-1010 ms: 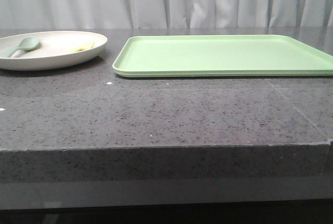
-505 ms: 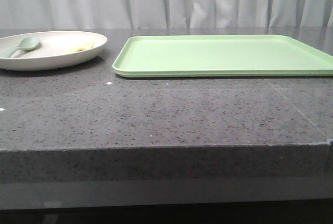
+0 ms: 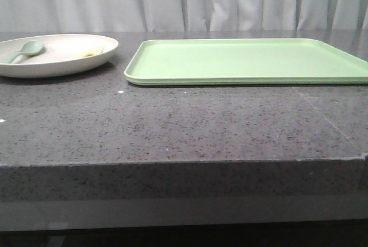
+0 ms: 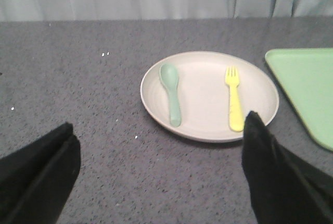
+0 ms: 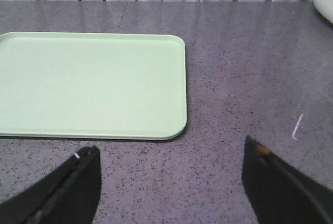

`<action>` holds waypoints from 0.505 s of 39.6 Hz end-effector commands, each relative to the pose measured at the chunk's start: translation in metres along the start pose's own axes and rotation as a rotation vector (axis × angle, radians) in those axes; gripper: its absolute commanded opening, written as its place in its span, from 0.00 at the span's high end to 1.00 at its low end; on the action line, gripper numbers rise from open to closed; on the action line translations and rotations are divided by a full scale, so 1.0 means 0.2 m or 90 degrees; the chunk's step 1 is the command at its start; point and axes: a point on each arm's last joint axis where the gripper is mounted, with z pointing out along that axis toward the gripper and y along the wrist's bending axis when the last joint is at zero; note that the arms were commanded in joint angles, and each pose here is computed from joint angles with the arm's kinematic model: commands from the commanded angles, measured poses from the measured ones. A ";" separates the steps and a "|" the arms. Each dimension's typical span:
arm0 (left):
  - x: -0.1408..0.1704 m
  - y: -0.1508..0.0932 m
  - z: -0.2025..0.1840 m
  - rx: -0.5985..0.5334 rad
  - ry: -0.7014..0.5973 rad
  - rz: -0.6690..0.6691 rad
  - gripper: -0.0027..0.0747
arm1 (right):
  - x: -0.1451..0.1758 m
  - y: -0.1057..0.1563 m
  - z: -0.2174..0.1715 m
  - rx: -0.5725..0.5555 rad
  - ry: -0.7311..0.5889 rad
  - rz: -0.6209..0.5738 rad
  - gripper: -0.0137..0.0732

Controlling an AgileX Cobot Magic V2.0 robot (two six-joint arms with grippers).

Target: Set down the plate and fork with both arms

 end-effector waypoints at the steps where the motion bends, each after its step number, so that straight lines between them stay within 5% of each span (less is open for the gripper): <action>1: -0.10 0.01 0.08 -0.015 0.002 0.017 0.19 | -0.09 0.00 -0.01 0.005 -0.061 -0.009 0.17; 11: -0.17 0.05 0.40 -0.037 0.172 0.036 0.19 | -0.09 0.00 -0.01 0.005 -0.061 -0.009 0.17; 20: -0.22 0.25 0.71 -0.059 0.298 -0.067 0.19 | -0.09 0.00 -0.01 0.005 -0.061 -0.009 0.17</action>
